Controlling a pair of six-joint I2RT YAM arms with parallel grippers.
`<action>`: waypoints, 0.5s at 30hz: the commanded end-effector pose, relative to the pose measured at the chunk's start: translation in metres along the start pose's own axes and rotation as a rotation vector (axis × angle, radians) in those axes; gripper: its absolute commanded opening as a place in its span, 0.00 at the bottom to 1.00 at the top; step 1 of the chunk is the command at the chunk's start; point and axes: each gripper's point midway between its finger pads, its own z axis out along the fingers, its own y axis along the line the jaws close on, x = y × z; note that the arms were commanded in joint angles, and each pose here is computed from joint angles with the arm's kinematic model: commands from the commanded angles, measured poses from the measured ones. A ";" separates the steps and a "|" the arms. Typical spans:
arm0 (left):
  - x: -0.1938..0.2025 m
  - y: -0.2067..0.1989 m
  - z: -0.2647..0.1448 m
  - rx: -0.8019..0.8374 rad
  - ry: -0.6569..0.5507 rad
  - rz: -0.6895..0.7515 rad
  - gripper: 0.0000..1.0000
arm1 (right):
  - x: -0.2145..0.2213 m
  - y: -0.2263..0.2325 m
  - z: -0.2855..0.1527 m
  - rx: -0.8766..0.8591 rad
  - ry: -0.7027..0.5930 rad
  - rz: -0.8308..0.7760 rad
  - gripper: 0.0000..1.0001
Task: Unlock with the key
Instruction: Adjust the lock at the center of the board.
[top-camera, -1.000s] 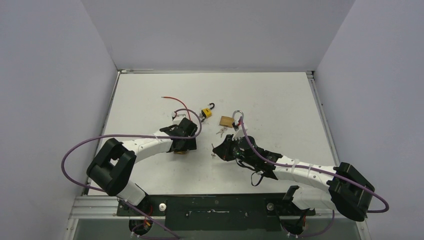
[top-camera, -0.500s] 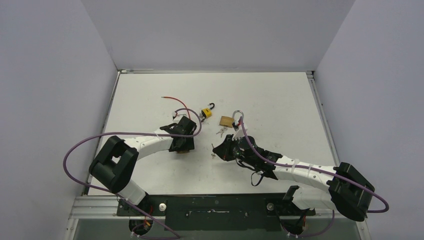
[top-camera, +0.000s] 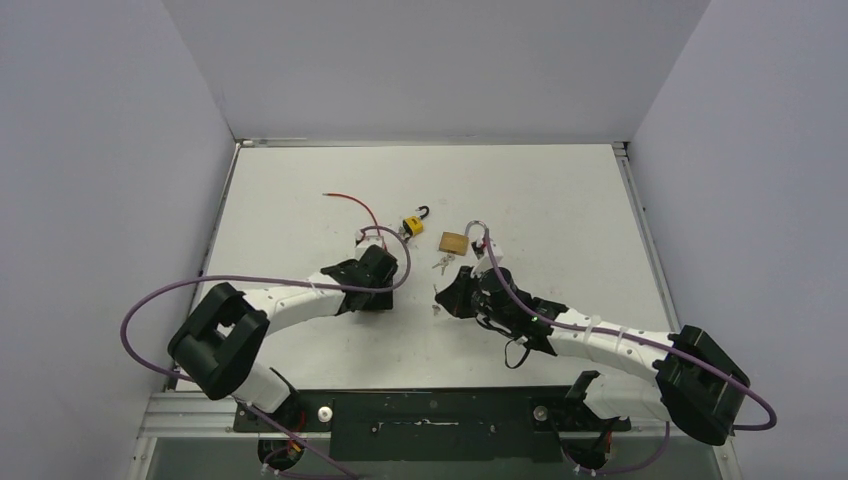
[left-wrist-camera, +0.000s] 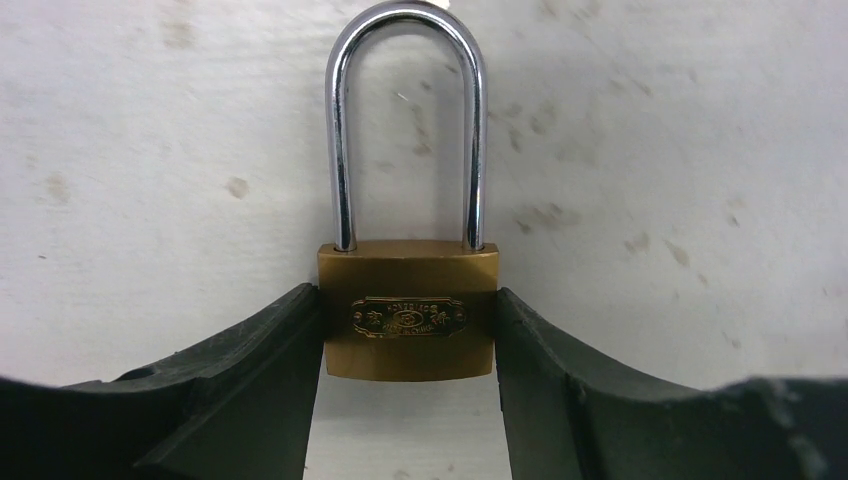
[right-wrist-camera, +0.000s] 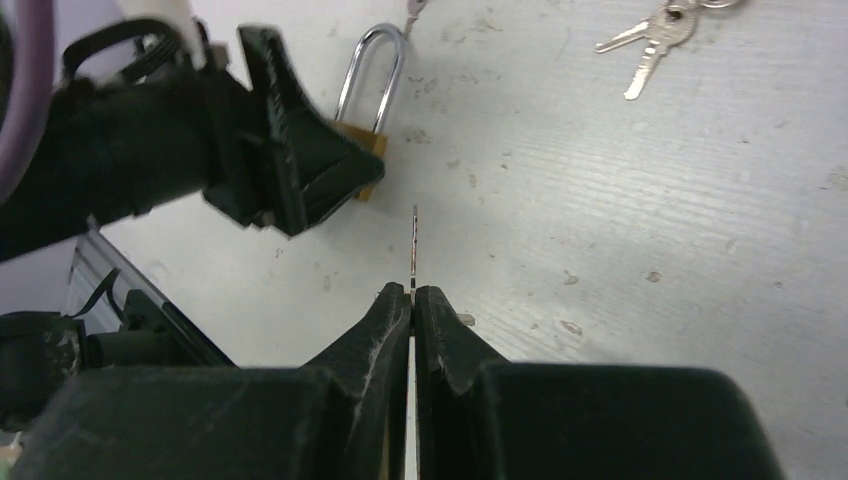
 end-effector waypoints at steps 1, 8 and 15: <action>-0.021 -0.049 -0.031 0.192 -0.183 0.080 0.20 | -0.029 -0.002 0.000 0.037 -0.061 0.035 0.00; -0.030 -0.098 -0.080 0.484 -0.406 0.119 0.17 | -0.032 -0.035 0.006 0.115 -0.016 0.075 0.00; -0.016 -0.126 -0.107 0.727 -0.517 0.271 0.18 | -0.039 -0.037 0.012 0.031 0.007 0.013 0.00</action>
